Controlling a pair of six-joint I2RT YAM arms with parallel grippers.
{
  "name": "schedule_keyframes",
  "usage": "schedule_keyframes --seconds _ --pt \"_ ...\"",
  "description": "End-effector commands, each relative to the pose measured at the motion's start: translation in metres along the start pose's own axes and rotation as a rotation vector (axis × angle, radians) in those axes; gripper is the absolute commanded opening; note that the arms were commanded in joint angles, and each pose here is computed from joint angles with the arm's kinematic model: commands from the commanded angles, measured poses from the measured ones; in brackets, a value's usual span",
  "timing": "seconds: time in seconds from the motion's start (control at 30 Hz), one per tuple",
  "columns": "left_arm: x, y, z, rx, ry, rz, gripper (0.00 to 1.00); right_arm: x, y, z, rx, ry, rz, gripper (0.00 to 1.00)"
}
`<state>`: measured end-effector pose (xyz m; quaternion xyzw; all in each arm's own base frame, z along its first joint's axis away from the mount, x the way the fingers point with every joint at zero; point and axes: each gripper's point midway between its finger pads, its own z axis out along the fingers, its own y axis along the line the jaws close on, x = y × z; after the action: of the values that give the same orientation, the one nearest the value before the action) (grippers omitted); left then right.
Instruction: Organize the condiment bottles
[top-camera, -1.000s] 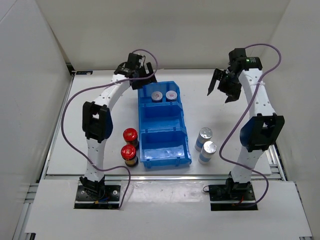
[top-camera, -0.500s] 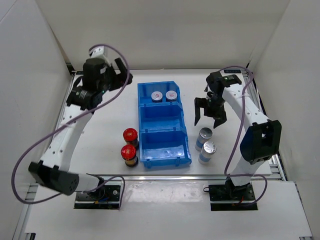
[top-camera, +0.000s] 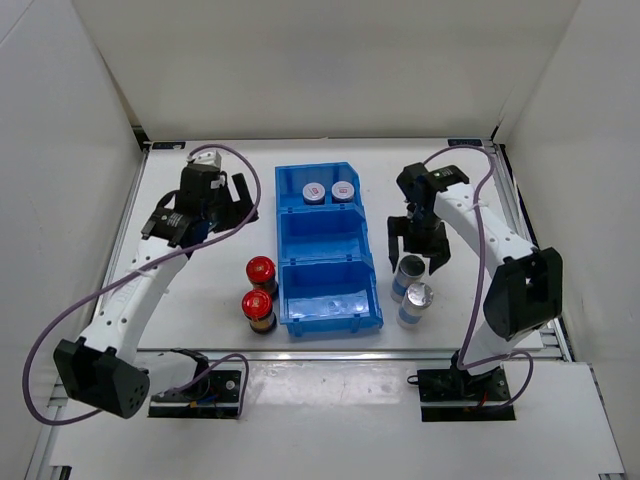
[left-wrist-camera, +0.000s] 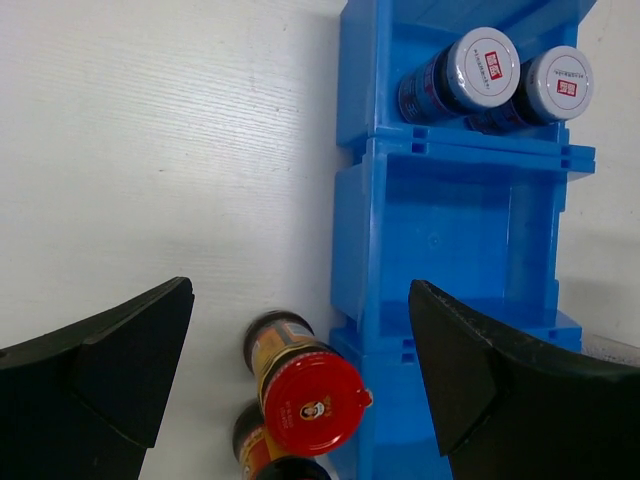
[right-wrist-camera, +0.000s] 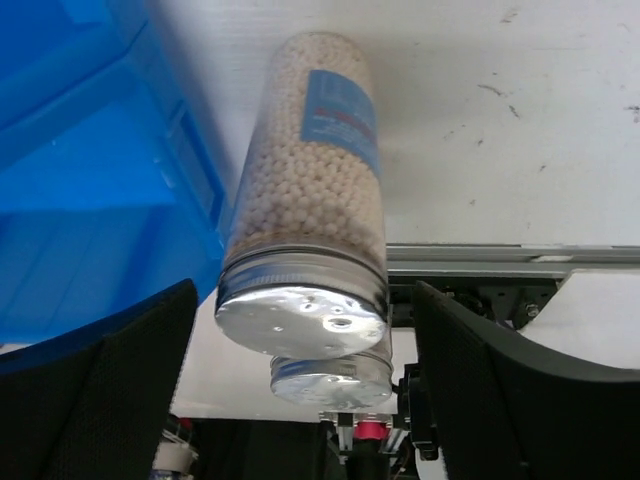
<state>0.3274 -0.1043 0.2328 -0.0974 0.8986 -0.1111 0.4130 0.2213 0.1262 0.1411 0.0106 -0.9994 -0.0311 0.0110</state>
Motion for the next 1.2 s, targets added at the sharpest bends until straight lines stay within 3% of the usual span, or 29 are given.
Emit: schedule_keyframes --seconds 0.0,0.07,0.27,0.3,0.5,0.73,1.0,1.17 --pt "-0.007 0.002 -0.015 0.007 -0.055 -0.004 1.00 -0.005 -0.008 -0.003 0.065 -0.014 0.060 0.87" --pt "-0.007 0.003 -0.021 0.014 -0.069 -0.006 1.00 -0.008 -0.008 -0.003 0.076 -0.020 0.069 0.70" --pt "-0.002 0.012 -0.026 -0.013 -0.081 0.004 1.00 -0.019 0.000 -0.023 0.067 -0.086 0.061 0.30" --pt "0.001 0.017 -0.029 -0.027 -0.079 0.005 1.00 -0.026 0.002 -0.036 0.065 -0.116 0.061 0.19" --pt "0.009 0.031 -0.038 -0.069 -0.096 0.004 1.00 -0.061 0.021 -0.106 0.059 -0.357 0.024 0.00" --pt "0.011 0.037 -0.045 -0.084 -0.107 0.013 1.00 -0.089 0.087 -0.130 -0.085 -0.475 -0.201 0.00" --pt "0.015 0.048 -0.049 -0.127 -0.105 0.045 1.00 -0.090 0.144 -0.070 -0.102 -0.314 -0.351 0.00" --pt "0.020 0.051 -0.048 -0.135 -0.089 0.049 1.00 -0.108 0.148 -0.031 -0.025 -0.265 -0.375 0.00"
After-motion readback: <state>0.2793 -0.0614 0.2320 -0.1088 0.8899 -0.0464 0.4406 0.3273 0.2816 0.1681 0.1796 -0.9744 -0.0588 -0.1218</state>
